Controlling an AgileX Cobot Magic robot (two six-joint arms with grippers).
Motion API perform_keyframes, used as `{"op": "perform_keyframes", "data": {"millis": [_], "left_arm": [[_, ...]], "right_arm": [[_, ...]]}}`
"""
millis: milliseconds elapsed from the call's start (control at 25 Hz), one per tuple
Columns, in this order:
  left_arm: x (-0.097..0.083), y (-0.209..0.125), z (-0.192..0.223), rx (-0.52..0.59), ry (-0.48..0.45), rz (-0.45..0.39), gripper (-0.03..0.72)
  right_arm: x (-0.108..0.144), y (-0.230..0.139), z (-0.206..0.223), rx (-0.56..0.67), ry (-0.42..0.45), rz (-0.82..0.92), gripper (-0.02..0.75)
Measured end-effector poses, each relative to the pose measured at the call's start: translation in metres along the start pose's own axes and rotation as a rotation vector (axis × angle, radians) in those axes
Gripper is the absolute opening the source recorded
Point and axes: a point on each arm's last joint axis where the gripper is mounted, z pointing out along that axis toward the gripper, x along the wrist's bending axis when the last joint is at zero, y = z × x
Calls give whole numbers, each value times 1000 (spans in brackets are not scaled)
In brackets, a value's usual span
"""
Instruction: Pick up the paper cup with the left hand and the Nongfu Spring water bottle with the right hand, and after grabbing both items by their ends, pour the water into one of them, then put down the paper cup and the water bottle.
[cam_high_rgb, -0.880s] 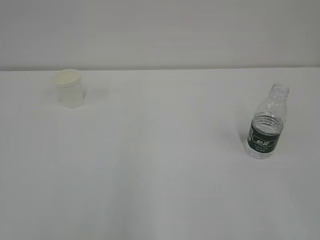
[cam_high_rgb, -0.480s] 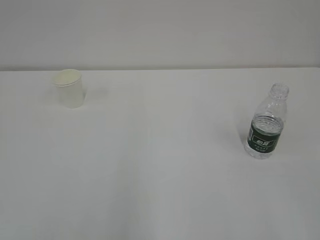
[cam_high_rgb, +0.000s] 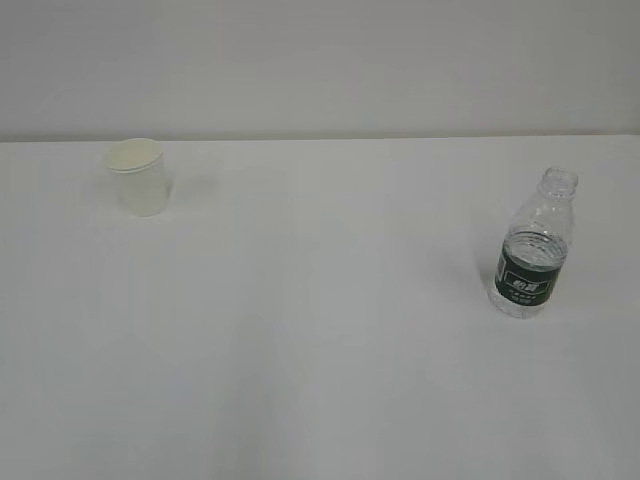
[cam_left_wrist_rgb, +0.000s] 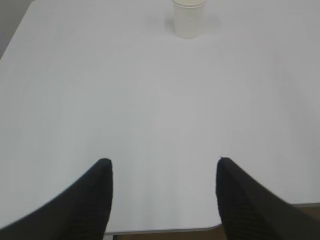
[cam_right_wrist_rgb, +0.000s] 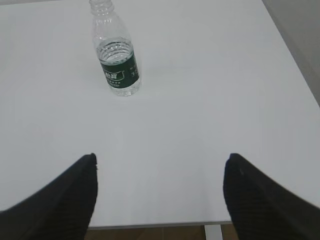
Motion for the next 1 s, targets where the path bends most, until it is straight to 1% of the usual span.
{"op": "perform_keyframes", "data": {"millis": [520,640,800,880,1000], "left_arm": [[0,0,0,0,0,0,460],[0,0,0,0,0,0,449],[0,1,0,-11,-1,0,415],[0,7,-3,-66,-3,0,409],[-1,24,-8,-225,-11,0,405]], "right_arm": [[0,0,0,0,0,0,587],[0,0,0,0,0,0,587],[0,1,0,-11,1,0,587],[0,6,-3,-53,6,2,587],[1,15,-7,-138,13,4,587]]}}
